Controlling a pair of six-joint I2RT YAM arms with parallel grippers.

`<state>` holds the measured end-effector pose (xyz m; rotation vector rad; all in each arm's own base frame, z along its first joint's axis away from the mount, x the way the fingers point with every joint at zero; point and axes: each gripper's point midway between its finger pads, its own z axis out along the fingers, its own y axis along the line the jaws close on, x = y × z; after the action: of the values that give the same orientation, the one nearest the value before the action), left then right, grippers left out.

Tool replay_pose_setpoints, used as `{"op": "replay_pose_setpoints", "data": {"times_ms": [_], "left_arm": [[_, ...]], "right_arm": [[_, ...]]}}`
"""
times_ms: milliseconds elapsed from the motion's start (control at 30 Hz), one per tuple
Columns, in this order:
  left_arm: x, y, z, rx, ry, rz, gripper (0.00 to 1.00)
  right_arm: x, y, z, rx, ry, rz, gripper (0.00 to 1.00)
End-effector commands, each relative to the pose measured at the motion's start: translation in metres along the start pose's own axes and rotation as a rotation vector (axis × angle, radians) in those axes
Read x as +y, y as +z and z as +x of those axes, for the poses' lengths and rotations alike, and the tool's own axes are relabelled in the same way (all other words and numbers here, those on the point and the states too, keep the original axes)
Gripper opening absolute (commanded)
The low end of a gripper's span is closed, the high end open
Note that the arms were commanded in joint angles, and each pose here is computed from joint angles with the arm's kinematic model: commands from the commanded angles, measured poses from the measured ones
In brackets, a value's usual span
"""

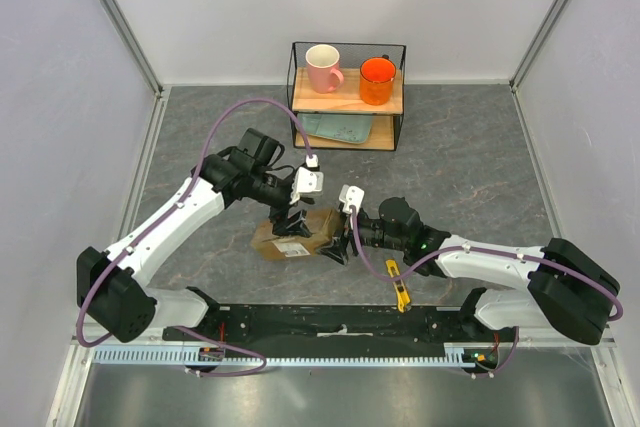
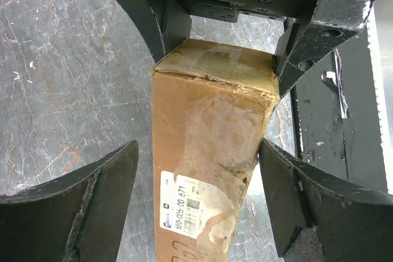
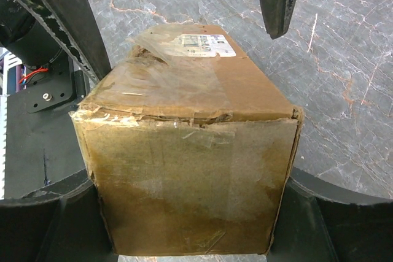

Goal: Unpack the express box
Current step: Adjust the express box at the center of the board.

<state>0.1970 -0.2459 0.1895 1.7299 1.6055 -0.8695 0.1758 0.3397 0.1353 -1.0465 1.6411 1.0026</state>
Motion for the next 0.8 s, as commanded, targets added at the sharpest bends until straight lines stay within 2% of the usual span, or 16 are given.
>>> {"op": "replay_pose_setpoints", "data": {"times_ms": [0, 633, 767], "left_arm": [[0.039, -0.018, -0.002, 0.034, 0.080, -0.156, 0.84], [0.050, -0.018, 0.005, 0.030, 0.057, -0.194, 0.83], [0.052, -0.017, 0.008, 0.033, 0.051, -0.205, 0.75]], "right_arm": [[0.019, 0.001, 0.005, 0.039, -0.023, -0.092, 0.17], [0.028, 0.003, 0.010, 0.057, -0.018, -0.128, 0.16], [0.030, 0.004, 0.010, 0.060, -0.019, -0.131, 0.15]]}}
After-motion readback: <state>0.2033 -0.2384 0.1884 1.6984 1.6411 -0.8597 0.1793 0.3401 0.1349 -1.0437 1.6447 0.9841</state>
